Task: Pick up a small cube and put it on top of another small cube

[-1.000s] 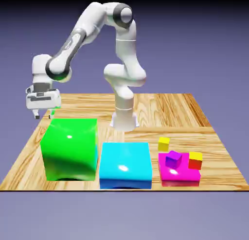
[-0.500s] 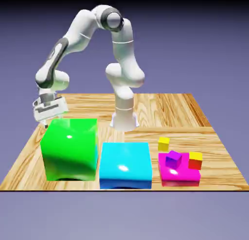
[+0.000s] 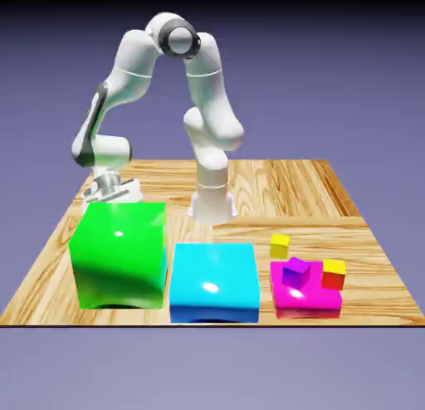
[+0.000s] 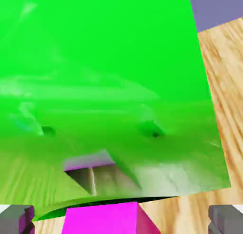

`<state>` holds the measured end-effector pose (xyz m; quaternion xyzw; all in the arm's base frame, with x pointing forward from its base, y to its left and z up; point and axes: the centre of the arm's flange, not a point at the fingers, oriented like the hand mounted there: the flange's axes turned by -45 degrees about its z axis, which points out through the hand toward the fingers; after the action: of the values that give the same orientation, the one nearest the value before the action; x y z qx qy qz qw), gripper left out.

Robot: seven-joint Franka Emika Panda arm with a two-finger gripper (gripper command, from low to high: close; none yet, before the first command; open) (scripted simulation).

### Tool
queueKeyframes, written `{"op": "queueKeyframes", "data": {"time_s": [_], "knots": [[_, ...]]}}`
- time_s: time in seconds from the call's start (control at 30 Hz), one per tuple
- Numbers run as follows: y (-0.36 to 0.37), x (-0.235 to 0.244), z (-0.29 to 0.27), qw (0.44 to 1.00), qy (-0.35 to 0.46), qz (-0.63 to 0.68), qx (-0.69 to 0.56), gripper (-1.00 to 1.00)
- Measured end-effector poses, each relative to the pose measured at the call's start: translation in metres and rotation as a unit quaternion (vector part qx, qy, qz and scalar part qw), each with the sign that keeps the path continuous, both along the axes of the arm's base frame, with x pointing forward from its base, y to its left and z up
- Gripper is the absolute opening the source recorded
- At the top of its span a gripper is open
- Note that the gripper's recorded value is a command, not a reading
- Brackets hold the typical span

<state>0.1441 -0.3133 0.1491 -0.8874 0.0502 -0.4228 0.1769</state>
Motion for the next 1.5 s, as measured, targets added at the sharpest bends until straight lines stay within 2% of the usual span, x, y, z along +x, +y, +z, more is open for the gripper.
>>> {"op": "queueKeyframes", "data": {"time_s": [0.5, 0.67, 0.83, 0.87, 0.93, 1.1, 1.23, 1.37, 1.5], "knots": [[0.06, -0.019, -0.039, 0.979, -0.145, -0.025, -0.142, 0.0], [0.065, -0.047, -0.043, 0.969, -0.139, -0.093, -0.18, 0.0], [0.061, -0.01, -0.075, 0.969, -0.139, -0.093, -0.18, 0.0], [0.062, -0.001, -0.082, 0.969, -0.139, -0.094, -0.18, -1.0], [0.062, -0.001, -0.082, 0.969, -0.139, -0.093, -0.179, -1.0], [0.063, -0.045, -0.042, 0.97, -0.141, -0.088, -0.18, -1.0], [0.016, 0.003, -0.003, 0.966, -0.181, 0.013, -0.185, -1.0], [-0.062, -0.012, 0.056, 0.961, -0.155, -0.048, -0.224, -1.0], [-0.129, -0.048, 0.133, 0.946, -0.129, -0.132, -0.267, -1.0]]}}
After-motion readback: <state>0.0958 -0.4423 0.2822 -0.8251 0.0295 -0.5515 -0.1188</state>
